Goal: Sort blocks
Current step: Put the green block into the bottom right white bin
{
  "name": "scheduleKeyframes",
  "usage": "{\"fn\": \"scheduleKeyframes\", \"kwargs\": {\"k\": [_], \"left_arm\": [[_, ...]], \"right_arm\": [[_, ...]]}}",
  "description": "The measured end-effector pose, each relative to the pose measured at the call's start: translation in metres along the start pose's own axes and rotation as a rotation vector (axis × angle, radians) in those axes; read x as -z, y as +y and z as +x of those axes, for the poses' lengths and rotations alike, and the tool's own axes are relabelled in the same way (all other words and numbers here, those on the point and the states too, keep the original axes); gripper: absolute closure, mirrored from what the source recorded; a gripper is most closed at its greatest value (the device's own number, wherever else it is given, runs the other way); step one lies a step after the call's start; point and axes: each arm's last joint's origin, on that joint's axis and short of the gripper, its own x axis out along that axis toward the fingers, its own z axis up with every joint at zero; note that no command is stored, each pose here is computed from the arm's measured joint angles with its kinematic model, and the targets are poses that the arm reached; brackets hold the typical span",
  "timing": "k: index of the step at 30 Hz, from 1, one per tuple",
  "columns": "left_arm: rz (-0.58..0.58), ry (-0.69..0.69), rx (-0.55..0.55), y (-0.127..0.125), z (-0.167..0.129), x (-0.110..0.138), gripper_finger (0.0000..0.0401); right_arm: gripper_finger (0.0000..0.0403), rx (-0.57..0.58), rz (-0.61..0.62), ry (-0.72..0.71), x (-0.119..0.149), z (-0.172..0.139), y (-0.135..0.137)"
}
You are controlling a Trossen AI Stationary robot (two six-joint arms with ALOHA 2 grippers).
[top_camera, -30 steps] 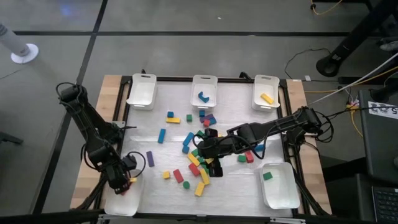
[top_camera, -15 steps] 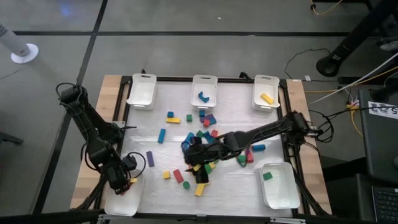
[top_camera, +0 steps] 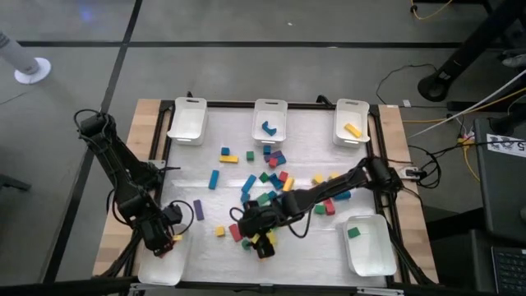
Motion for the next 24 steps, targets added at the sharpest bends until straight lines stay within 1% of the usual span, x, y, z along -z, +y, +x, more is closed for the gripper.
{"fn": "scheduleKeyframes", "kwargs": {"k": [4,9,19,24], "left_arm": [[0.023,-0.018,-0.002,0.000,0.000,-0.001,0.0180],[0.024,-0.022,-0.002,0.000,0.000,-0.001,0.0180],[0.014,-0.024,-0.002,0.000,0.000,-0.001,0.0180],[0.014,-0.030,-0.003,0.000,0.000,-0.001,0.0180]], "right_arm": [[0.0153,-0.003,-0.058,-0.001,0.005,0.014,0.009],[0.0153,0.083,-0.090,0.010,0.011,0.027,0.014],[0.0153,0.083,-0.087,0.006,0.011,0.027,0.013],[0.0153,0.081,-0.082,0.024,0.016,0.030,0.012]]}}
